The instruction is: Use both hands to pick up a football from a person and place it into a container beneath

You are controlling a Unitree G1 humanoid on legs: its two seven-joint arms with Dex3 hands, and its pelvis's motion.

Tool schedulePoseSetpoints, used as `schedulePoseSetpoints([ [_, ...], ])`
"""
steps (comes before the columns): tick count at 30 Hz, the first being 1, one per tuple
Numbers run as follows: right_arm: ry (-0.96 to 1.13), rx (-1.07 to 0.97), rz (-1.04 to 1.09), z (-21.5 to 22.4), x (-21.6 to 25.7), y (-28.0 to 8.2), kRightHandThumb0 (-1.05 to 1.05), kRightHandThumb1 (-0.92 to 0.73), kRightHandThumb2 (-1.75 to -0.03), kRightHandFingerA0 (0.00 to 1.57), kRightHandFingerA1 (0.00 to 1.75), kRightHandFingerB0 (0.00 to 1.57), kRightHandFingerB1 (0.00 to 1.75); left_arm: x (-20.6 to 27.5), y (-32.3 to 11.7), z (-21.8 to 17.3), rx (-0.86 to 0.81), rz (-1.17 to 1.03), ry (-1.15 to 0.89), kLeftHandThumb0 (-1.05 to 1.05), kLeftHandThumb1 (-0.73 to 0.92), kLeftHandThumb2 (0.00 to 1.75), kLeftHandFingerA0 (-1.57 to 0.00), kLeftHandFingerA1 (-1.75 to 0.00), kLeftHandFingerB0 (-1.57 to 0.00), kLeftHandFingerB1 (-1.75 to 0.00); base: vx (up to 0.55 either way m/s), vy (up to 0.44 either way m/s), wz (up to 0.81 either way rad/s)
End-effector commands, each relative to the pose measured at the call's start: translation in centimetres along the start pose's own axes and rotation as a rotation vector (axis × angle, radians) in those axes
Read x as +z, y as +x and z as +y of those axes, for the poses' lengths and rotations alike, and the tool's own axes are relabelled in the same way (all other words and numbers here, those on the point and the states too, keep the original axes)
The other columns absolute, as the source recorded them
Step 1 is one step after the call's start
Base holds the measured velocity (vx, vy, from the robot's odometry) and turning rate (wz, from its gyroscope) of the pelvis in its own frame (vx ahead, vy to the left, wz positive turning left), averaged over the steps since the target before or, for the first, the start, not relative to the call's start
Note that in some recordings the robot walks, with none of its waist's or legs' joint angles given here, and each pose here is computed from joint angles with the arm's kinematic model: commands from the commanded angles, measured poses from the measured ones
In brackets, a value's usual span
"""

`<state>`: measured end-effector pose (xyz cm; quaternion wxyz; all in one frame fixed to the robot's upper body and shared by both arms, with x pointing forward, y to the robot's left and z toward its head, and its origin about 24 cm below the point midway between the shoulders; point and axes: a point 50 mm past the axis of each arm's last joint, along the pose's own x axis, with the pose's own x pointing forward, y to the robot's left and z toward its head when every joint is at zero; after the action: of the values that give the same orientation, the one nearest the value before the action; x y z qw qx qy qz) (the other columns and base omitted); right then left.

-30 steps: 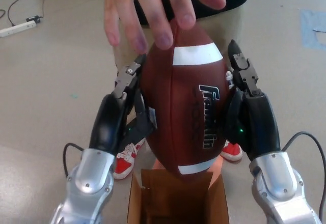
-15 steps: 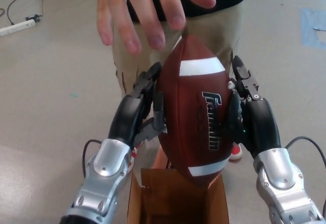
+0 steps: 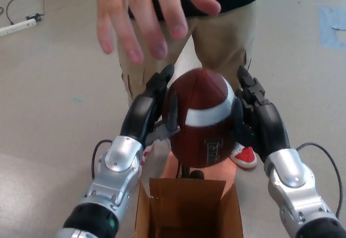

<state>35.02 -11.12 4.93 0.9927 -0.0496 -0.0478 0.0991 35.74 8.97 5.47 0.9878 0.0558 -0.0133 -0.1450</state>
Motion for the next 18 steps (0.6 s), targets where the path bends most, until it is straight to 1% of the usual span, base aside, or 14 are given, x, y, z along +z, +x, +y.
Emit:
schedulePoseSetpoints([
  [1, 0.037, 0.034, -0.078, 0.3, 1.4, 1.1, -0.82, -0.88, -1.12, 0.0, 0.0, 0.0, 0.06, 1.3, 0.9, 0.6, -0.005, -0.054, 0.011, -0.84, 0.88, 1.21, 0.0, -0.11, 0.0, -0.11, 0.0, 0.0, 0.0],
  [3, 0.039, 0.042, -0.069, 0.4, 1.6, 1.5, -0.83, -0.88, -1.13, 0.0, 0.0, 0.0, 0.05, 1.5, 1.0, 1.1, 0.007, -0.053, 0.008, -0.89, 0.91, 1.22, 0.0, -0.07, 0.0, -0.08, 0.0, 0.0, 0.0],
  [6, 0.01, 0.053, -0.046, 0.5, 1.6, 1.8, -0.83, -0.88, -1.15, 0.0, 0.0, 0.0, 0.04, 1.4, 1.0, 1.7, 0.023, -0.046, 0.012, -0.85, 0.89, 1.22, 0.0, -0.11, 0.0, -0.12, 0.0, 0.0, 0.0],
  [7, -0.066, 0.038, -0.008, 0.4, 1.4, 2.0, -0.76, -0.92, -0.92, 0.0, 0.0, 0.0, 0.07, 1.1, 0.9, 2.6, 0.028, -0.014, -0.014, -0.85, 0.84, 1.2, 0.0, -0.12, 0.0, -0.12, 0.0, 0.0, 0.0],
  [8, -0.09, 0.022, 0.012, 0.1, 1.3, 2.1, -0.84, -0.9, -1.24, 0.0, 0.12, 0.0, 0.11, 1.0, 0.8, 3.2, 0.035, -0.004, -0.025, -0.86, 0.86, 1.19, 0.0, -0.11, 0.0, -0.1, 0.0, 0.0, 0.0],
  [10, -0.071, -0.025, 0.046, -0.5, 1.1, 2.2, -0.88, -0.91, -1.24, 0.0, 0.09, 0.0, 0.08, 0.9, 0.6, 4.2, 0.088, 0.003, -0.04, -0.93, 0.88, 1.2, 0.0, -0.07, 0.0, -0.06, 0.0, 0.0, 0.0],
  [11, -0.055, -0.047, 0.056, -0.9, 1.1, 2.2, -0.87, -0.92, -1.23, 0.0, 0.09, 0.0, 0.08, 0.9, 0.6, 4.9, 0.101, 0.009, -0.046, -0.84, 0.92, 0.8, 0.0, 0.0, 0.0, -0.01, 0.0, 0.0, 0.0],
  [12, -0.036, -0.069, 0.064, -1.3, 1.1, 2.3, -0.87, -0.92, -1.23, 0.0, 0.09, 0.0, 0.08, 1.0, 0.6, 5.6, 0.111, 0.014, -0.052, -0.84, 0.92, 0.8, 0.0, 0.0, 0.0, -0.01, 0.0, 0.0, 0.0],
  [13, 0.015, -0.102, 0.07, -2.4, 1.0, 2.1, -0.89, -0.92, -1.23, 0.0, 0.08, 0.0, 0.07, 0.8, 0.0, 7.3, 0.143, 0.012, -0.043, -0.82, 0.92, 0.79, 0.0, 0.0, 0.0, -0.1, 0.0, 0.0, 0.0],
  [14, 0.025, -0.135, 0.066, -3.7, 1.1, 2.0, -0.89, -0.92, -1.23, 0.0, 0.08, 0.0, 0.07, 0.7, -0.6, 9.2, 0.183, 0.023, -0.021, -0.83, 0.92, 0.78, 0.0, 0.0, 0.0, -0.07, 0.0, 0.0, 0.0],
  [15, 0.023, -0.151, 0.059, -4.3, 1.1, 1.9, -0.89, -0.92, -1.22, 0.0, 0.08, 0.0, 0.07, 0.7, -0.9, 10.1, 0.202, 0.038, -0.02, -0.86, 0.79, 1.01, 0.0, 0.0, 0.0, -0.02, 0.0, 0.0, 0.0],
  [16, 0.026, -0.16, 0.053, -4.8, 1.1, 1.7, -0.89, -0.92, -1.22, 0.0, 0.08, 0.0, 0.07, 0.6, -1.1, 10.7, 0.21, 0.049, -0.029, -0.86, 0.79, 1.01, 0.0, 0.0, 0.0, -0.02, 0.0, 0.0, 0.0],
  [17, 0.019, -0.175, 0.039, -5.6, 1.3, 1.6, -0.91, -0.92, -1.23, 0.0, 0.07, 0.0, 0.06, 0.6, -1.4, 11.8, 0.224, 0.071, -0.023, -0.93, 0.89, 1.21, 0.0, -0.06, 0.0, -0.05, 0.0, 0.0, 0.0],
  [18, 0.017, -0.198, 0.018, -6.6, 1.6, 1.4, -0.91, -0.92, -1.21, 0.0, 0.07, 0.0, 0.06, 0.6, -1.9, 13.0, 0.246, 0.081, -0.023, -0.9, 0.81, 1.06, 0.0, 0.0, 0.0, -0.01, 0.0, 0.0, 0.0],
])
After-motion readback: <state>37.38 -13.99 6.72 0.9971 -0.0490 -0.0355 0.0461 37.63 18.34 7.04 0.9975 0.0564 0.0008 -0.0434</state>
